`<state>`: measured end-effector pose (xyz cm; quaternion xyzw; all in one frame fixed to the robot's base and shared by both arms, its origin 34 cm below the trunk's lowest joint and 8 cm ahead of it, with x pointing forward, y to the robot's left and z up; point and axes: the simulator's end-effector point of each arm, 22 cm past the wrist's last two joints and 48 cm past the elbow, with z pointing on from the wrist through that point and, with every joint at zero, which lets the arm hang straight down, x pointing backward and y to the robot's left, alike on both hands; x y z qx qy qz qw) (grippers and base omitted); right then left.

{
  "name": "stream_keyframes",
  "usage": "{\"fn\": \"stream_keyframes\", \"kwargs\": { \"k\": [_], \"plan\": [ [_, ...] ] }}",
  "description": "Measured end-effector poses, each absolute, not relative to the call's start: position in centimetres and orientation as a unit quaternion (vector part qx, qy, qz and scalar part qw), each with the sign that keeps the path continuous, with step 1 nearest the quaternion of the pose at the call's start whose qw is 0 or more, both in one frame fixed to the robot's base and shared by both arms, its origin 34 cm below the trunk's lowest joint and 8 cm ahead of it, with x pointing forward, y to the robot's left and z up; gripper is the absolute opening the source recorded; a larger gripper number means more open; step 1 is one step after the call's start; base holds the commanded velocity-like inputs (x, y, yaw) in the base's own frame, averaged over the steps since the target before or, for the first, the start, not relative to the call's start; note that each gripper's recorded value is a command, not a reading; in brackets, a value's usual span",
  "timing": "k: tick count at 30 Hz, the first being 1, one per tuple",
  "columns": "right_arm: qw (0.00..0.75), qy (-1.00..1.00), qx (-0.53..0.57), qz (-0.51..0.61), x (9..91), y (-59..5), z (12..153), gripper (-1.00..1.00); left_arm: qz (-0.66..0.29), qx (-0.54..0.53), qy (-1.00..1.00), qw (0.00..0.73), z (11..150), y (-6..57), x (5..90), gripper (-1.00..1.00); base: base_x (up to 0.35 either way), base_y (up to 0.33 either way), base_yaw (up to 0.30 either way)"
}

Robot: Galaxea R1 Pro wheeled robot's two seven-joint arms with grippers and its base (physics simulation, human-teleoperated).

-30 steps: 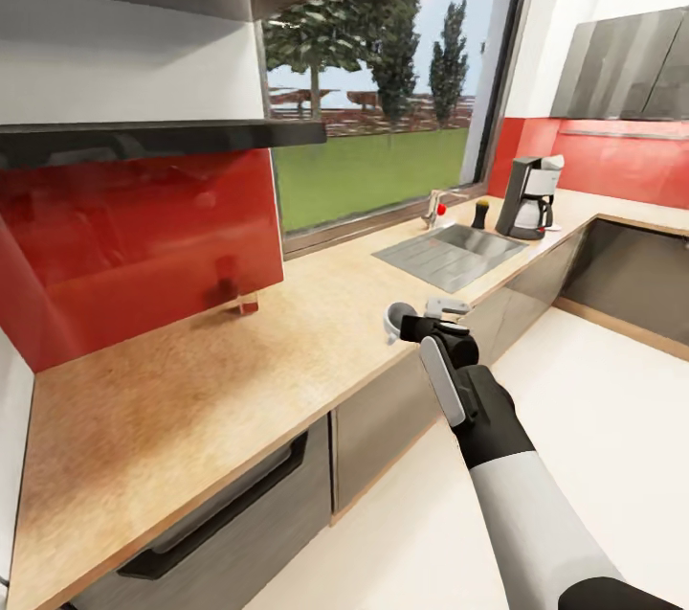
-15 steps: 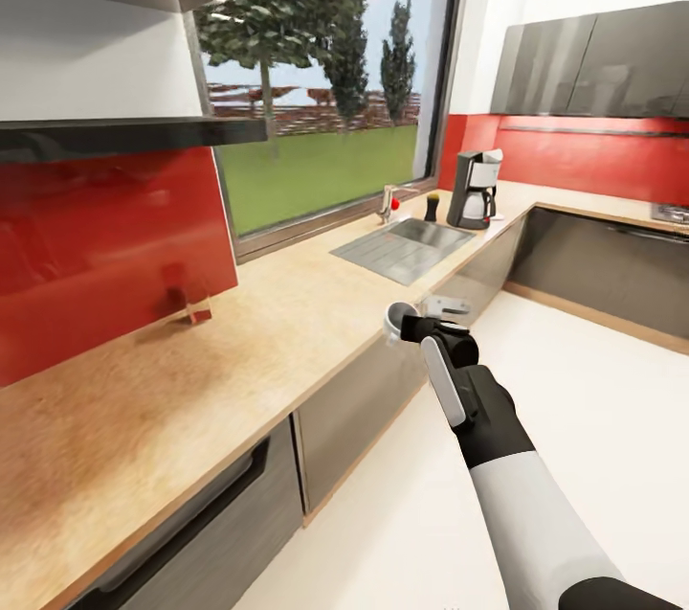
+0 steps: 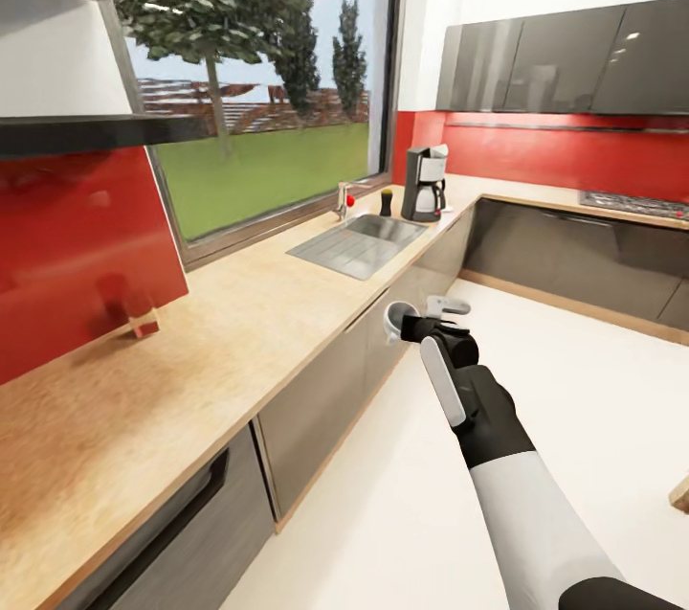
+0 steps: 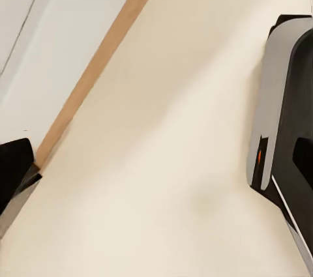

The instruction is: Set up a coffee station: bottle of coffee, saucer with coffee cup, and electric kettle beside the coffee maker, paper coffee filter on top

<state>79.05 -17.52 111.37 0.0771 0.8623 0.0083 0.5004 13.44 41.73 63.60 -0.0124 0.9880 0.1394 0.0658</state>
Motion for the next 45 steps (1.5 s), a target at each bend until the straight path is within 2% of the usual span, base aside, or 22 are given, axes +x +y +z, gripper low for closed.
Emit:
{"fn": "stream_keyframes", "kwargs": {
  "k": [16,34,45],
  "plan": [
    [0.497,0.864,0.077,0.008,79.1,-17.5,110.9,-1.0,0.139,-0.013,0.988,0.062,63.6,41.7,13.2,1.0,0.013,0.0,-0.282],
    [0.488,0.869,0.077,-0.013,79.1,-19.8,109.5,-1.0,0.129,-0.012,0.99,0.062,63.3,40.1,13.2,1.0,0.3,0.097,-0.011],
    [0.497,0.864,0.08,-0.008,79.2,-19.6,110.5,-1.0,0.128,-0.012,0.99,0.061,63.2,40.0,13.1,1.0,0.29,-0.155,-0.052]
  ]
}}
